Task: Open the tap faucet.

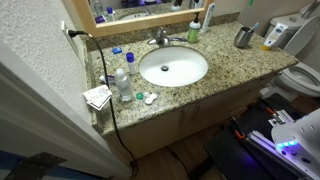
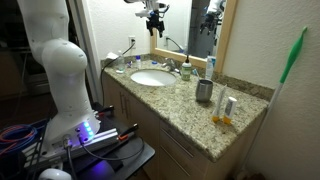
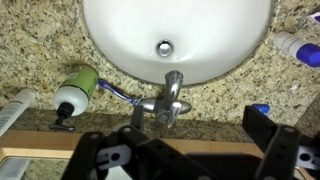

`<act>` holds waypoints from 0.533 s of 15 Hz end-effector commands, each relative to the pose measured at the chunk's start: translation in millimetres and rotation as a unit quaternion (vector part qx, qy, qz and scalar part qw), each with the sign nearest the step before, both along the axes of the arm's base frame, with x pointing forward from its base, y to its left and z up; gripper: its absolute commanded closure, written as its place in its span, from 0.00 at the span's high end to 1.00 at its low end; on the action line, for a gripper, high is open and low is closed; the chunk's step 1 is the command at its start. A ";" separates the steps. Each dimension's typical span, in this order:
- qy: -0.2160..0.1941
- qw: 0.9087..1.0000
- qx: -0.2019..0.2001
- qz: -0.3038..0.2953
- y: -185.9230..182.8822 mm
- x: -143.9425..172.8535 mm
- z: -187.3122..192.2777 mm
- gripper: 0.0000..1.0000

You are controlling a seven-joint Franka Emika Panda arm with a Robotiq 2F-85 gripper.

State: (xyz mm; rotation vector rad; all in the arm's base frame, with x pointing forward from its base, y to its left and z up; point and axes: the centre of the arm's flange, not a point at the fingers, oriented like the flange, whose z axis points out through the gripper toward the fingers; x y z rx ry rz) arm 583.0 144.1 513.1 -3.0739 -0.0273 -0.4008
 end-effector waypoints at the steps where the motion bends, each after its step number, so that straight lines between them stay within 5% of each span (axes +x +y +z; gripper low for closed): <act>1: 0.028 1.000 0.006 0.009 4.3 40.6 -28.5 1.00; 6: 0.026 1.000 0.007 -0.002 2.1 34.8 -38.6 1.00; 8: 0.069 0.998 0.010 0.002 1.1 53.0 -56.9 1.00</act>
